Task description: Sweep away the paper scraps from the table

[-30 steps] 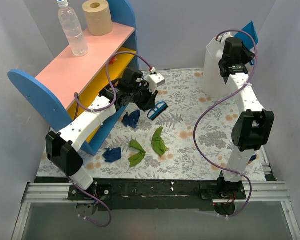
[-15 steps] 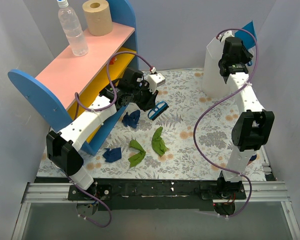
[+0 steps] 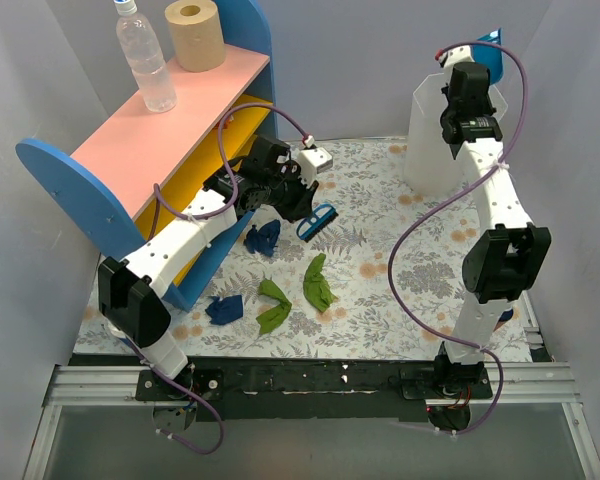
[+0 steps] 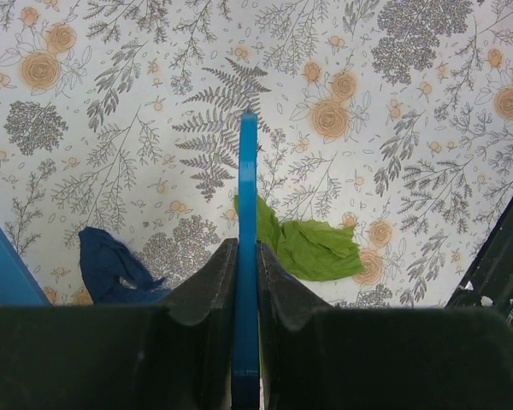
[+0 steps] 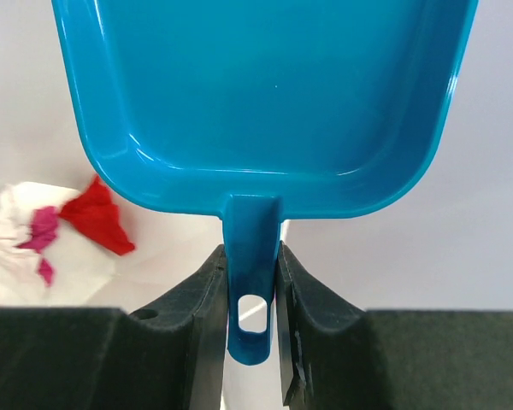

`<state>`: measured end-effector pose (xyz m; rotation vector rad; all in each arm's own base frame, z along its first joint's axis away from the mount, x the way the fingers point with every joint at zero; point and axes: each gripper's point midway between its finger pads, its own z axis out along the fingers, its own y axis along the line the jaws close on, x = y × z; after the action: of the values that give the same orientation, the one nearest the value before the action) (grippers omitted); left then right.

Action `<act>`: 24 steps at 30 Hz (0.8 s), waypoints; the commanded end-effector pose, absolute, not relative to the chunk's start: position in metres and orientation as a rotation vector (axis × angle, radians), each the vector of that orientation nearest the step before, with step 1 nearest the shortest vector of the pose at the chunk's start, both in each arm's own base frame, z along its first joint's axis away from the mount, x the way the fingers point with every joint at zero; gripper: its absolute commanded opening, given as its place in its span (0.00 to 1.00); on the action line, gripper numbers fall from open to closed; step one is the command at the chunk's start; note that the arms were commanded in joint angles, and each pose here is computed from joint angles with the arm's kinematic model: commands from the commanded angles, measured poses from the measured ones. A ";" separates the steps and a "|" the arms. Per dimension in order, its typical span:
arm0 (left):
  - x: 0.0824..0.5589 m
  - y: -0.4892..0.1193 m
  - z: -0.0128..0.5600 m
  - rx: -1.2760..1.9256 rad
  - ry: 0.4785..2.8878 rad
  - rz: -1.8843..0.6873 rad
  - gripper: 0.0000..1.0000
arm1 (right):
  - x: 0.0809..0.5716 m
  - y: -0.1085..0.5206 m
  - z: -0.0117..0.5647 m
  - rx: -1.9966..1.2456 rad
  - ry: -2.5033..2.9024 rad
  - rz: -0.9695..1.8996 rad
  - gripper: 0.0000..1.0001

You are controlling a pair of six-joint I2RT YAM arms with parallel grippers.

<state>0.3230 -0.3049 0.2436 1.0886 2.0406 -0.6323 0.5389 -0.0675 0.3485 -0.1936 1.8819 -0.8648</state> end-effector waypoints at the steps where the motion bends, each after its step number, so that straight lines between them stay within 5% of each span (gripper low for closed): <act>1: 0.325 -0.303 0.262 1.077 1.996 -0.629 0.00 | 0.533 -0.026 0.392 -0.179 1.787 -0.641 0.01; 15: 0.268 -0.281 0.244 1.434 1.980 -0.698 0.00 | 0.436 0.086 0.385 -0.502 1.768 -0.163 0.01; 24: 0.196 -0.217 0.200 1.862 1.948 -0.661 0.00 | 0.311 0.127 0.242 -0.913 1.951 0.234 0.01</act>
<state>0.2363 -0.2502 0.2043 1.6422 2.0241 -0.6499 0.3586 0.0984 0.2925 -0.7258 1.8887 -0.0060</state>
